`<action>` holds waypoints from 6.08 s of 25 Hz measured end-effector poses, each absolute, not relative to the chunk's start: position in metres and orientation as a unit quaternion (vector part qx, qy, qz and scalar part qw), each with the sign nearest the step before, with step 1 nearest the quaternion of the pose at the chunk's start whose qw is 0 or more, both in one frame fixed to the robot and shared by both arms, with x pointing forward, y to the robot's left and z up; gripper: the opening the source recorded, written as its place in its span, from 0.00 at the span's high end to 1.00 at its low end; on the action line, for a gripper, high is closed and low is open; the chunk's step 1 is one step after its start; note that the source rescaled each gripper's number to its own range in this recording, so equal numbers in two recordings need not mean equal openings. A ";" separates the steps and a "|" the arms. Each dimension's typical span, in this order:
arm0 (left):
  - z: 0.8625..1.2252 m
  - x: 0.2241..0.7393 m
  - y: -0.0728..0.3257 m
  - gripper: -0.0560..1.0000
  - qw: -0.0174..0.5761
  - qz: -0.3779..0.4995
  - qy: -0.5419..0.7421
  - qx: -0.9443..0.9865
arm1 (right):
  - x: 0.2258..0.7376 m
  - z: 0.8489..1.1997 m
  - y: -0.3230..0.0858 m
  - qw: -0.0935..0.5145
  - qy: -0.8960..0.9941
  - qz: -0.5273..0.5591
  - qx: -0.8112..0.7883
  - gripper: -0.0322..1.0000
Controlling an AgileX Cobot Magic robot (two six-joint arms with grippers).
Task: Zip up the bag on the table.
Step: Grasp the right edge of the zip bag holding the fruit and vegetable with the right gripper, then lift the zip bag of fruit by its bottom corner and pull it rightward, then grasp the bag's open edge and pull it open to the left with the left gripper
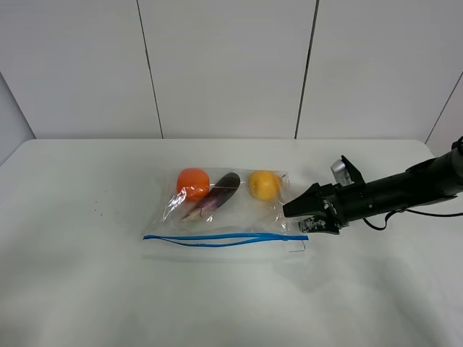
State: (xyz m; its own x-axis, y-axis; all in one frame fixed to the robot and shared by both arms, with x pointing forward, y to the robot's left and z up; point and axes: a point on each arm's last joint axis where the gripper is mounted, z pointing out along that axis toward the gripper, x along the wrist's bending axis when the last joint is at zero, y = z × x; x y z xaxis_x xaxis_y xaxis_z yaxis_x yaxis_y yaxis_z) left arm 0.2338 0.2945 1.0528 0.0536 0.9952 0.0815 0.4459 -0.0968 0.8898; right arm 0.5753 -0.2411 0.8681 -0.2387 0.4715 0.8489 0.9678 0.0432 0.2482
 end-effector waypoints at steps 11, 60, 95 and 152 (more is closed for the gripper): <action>1.053 0.234 0.294 0.00 0.356 0.385 0.570 0.632 | 0.575 0.869 -0.240 0.293 -0.658 -0.430 -0.544 0.00; 1.053 0.234 0.294 0.00 0.356 0.385 0.570 0.632 | 0.571 0.867 -0.225 0.305 -0.675 -0.413 -0.530 0.73; 1.053 0.234 0.294 0.00 0.356 0.385 0.570 0.632 | 0.572 0.866 -0.226 0.291 -0.684 -0.413 -0.526 0.97; 1.142 0.370 0.271 0.00 0.396 0.318 0.461 0.728 | 0.563 0.940 -0.223 0.315 -0.649 -0.418 -0.552 0.97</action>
